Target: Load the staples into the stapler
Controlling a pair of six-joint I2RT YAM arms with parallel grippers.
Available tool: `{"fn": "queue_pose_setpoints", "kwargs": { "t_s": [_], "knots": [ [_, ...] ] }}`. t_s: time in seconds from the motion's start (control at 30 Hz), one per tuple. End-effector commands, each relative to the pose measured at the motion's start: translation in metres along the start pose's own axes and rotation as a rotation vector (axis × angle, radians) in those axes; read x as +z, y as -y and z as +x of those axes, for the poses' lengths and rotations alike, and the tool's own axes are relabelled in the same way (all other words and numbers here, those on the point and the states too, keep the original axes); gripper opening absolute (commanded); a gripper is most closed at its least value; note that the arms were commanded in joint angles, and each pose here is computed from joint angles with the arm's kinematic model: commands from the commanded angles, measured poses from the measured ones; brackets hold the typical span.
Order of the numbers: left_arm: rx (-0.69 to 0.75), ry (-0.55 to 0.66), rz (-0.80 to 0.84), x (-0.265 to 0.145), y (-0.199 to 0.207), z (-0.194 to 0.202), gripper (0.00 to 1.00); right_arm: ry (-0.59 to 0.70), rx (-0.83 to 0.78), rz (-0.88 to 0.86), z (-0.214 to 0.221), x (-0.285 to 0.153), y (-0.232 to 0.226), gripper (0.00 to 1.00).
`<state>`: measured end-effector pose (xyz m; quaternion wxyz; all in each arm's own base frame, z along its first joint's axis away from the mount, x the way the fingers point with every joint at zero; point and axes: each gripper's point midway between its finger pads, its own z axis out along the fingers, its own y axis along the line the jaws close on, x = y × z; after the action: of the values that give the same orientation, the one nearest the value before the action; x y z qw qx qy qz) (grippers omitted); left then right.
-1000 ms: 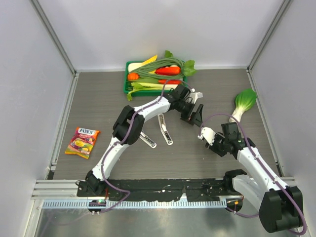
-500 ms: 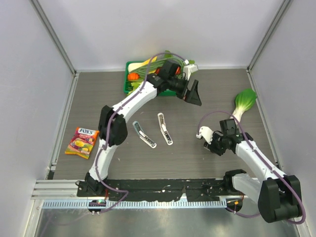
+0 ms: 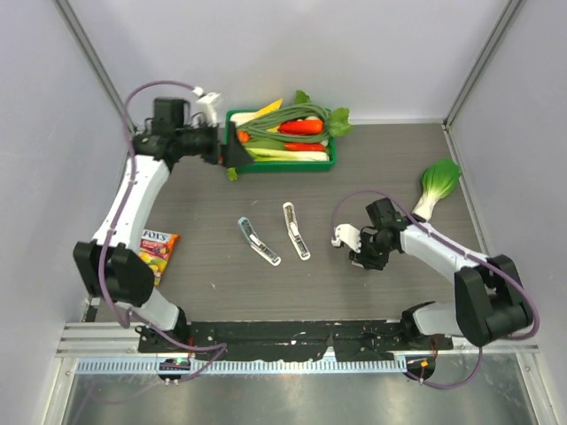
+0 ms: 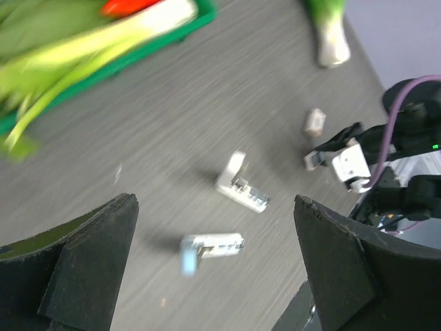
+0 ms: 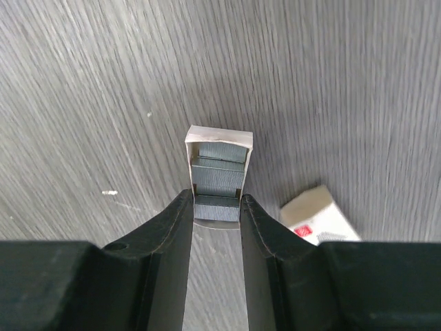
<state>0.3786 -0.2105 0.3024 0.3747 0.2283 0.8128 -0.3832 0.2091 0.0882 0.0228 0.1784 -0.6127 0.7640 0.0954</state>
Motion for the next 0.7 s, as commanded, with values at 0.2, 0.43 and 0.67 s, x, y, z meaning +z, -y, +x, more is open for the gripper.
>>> {"fn": "queue_pose_setpoints", "kwargs": {
  "t_s": [0.2, 0.43, 0.67],
  "knots": [
    [-0.02, 0.118, -0.244, -0.135, -0.037, 0.062, 1.0, -0.056, -0.163, -0.009, -0.052, 0.006, 0.045, 0.41],
    [-0.059, 0.115, -0.256, -0.133, -0.04, 0.101, 1.0, -0.126, -0.24, 0.0, -0.055, 0.011, 0.051, 0.55],
    [-0.065, 0.179, -0.27, -0.144, -0.037, 0.098, 1.0, -0.046, -0.069, 0.172, -0.077, -0.021, 0.069, 0.56]
  ]
}}
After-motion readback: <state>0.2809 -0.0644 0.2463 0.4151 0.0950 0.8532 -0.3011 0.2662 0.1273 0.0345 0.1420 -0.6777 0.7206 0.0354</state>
